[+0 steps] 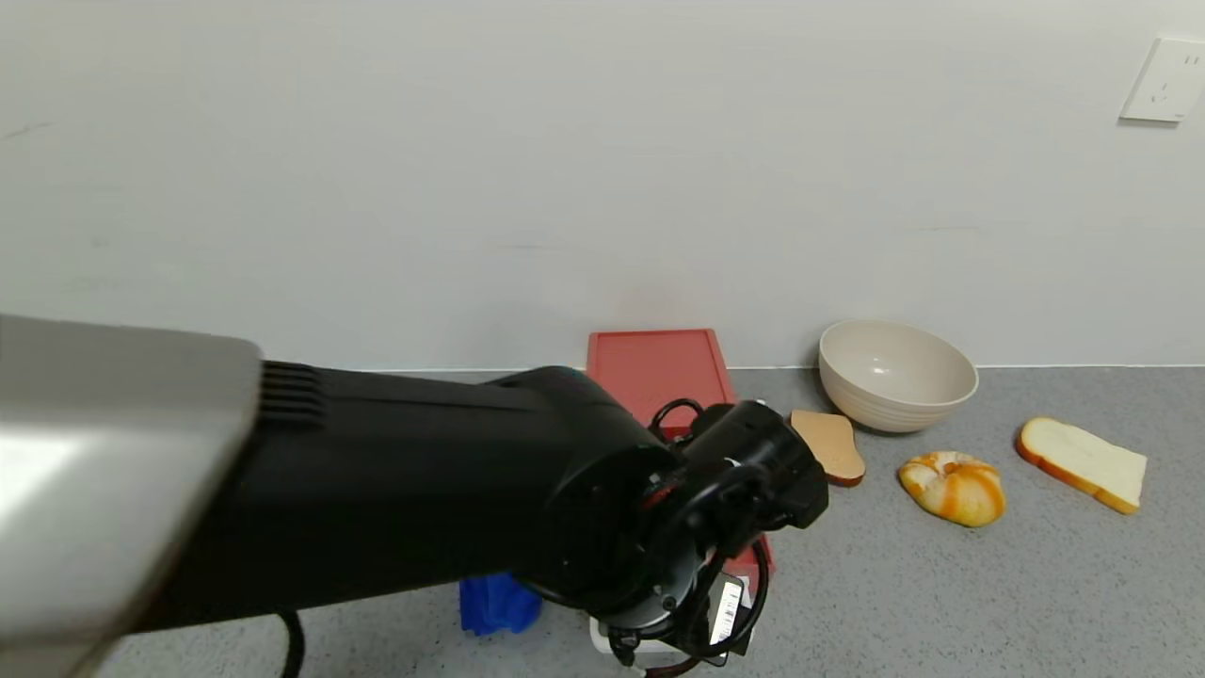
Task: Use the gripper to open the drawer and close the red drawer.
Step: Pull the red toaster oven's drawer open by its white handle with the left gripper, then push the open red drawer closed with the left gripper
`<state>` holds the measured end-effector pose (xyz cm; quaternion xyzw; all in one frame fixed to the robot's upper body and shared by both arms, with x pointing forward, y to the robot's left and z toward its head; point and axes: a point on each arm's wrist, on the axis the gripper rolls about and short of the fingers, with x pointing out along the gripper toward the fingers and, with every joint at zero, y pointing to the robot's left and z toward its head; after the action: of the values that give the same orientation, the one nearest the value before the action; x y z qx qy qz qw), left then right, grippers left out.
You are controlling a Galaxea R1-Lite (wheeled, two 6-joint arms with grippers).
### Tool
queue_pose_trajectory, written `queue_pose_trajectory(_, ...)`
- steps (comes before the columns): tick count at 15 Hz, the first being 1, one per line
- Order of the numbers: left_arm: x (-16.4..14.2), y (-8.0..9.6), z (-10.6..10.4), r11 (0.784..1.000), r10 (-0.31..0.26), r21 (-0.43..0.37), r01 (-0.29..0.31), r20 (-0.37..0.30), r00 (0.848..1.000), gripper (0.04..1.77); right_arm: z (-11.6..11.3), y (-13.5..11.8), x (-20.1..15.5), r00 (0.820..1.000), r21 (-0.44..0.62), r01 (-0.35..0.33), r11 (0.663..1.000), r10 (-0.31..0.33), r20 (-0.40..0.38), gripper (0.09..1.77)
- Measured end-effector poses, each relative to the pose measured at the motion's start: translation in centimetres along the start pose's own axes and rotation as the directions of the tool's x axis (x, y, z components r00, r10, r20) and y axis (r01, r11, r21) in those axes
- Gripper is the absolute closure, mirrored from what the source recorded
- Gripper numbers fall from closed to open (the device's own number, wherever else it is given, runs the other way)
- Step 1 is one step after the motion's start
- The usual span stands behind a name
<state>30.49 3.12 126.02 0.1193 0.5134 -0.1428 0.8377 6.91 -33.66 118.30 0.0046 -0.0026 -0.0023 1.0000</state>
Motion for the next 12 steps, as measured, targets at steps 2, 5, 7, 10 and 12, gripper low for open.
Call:
queue_pose_trajectory(2,-2.4,1.3,0.6,0.997,-0.067,0.046,0.065,0.038,0.997,0.09,0.0,0.0,0.0,1.0,0.0,0.0,1.0,0.0,0.0,0.15)
queue_pose_trajectory(5,-6.1,4.5,2.0,0.981,-0.183,0.093,0.171,0.143,0.973,0.09,0.0,0.0,0.0,1.0,0.0,0.0,1.0,0.0,0.0,0.15)
queue_pose_trajectory(7,-7.8,7.2,2.8,0.967,-0.25,0.105,0.233,0.208,0.945,0.09,0.0,0.0,0.0,1.0,0.0,0.0,1.0,0.0,0.0,0.15)
queue_pose_trajectory(10,-9.2,11.6,3.1,0.952,-0.306,0.132,0.278,0.324,0.895,0.09,0.0,0.0,0.0,1.0,0.0,0.0,1.0,0.0,0.0,0.15)
queue_pose_trajectory(12,-9.9,14.0,2.9,0.947,-0.322,0.121,0.299,0.394,0.861,0.09,0.0,0.0,0.0,1.0,0.0,0.0,1.0,0.0,0.0,0.15)
